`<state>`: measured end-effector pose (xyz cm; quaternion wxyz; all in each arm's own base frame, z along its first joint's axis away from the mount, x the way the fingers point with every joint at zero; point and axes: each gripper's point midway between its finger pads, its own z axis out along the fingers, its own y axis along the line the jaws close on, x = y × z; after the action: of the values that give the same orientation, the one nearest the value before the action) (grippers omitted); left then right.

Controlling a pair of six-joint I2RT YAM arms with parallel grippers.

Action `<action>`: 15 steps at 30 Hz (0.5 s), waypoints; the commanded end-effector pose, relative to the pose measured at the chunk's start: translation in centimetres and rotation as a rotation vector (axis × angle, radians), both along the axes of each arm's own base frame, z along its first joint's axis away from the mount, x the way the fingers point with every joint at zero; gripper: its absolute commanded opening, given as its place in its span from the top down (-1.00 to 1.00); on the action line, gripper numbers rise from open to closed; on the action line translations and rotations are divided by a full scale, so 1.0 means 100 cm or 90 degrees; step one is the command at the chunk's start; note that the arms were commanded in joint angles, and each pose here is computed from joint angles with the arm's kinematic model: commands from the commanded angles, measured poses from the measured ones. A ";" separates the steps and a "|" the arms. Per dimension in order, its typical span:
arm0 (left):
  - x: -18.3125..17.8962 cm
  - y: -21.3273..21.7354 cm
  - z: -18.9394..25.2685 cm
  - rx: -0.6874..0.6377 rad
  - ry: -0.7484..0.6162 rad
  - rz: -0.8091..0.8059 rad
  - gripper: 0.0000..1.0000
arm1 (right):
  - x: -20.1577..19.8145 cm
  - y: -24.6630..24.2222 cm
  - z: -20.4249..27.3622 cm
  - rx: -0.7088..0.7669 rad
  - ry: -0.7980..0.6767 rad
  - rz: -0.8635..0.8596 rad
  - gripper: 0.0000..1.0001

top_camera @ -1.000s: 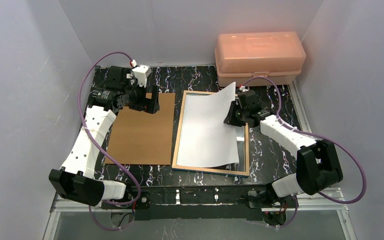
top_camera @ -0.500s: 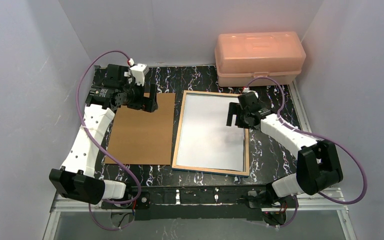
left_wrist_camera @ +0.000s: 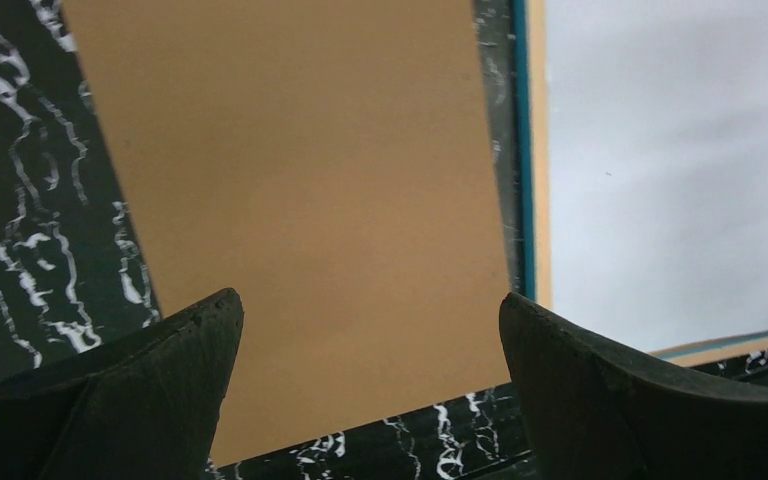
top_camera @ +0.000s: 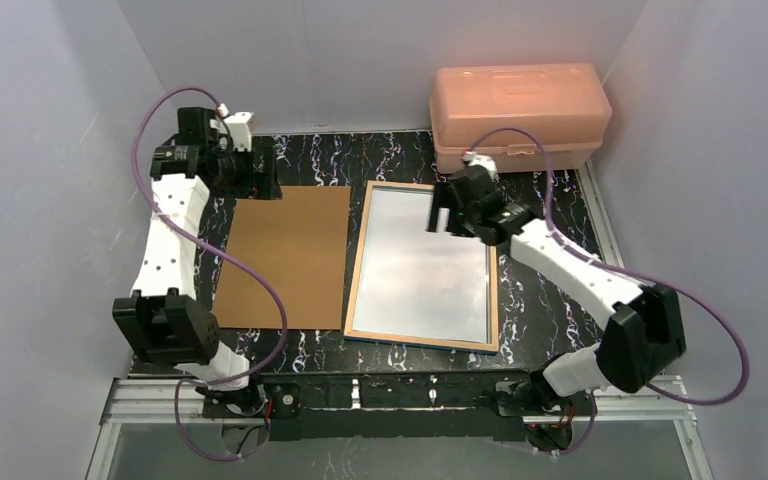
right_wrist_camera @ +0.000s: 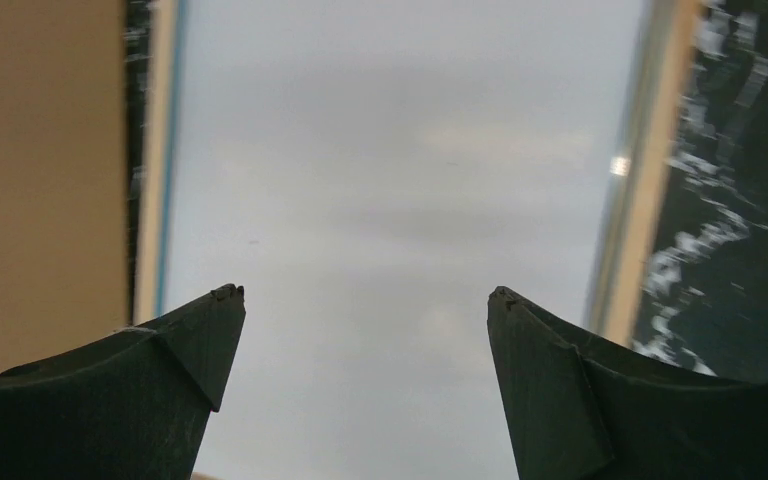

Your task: Put the photo into the frame

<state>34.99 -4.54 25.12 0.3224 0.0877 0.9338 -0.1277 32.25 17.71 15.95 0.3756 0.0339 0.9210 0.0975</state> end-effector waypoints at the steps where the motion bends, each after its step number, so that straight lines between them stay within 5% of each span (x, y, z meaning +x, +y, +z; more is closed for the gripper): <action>1: 0.006 0.050 -0.017 0.015 0.045 0.019 -0.95 | 0.002 0.111 0.038 0.092 -0.048 0.099 -0.97; 10: 0.003 0.161 -0.090 0.084 0.177 0.109 0.01 | 0.002 0.270 0.009 0.127 0.021 0.209 -0.97; 15: -0.001 0.192 -0.125 0.140 0.201 0.137 0.21 | 0.011 0.301 -0.025 0.123 0.068 0.202 -0.97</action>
<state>35.71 12.92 13.51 0.1794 -0.0213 0.9822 -0.0506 32.97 47.09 14.56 0.3266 -0.0918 0.9071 0.2493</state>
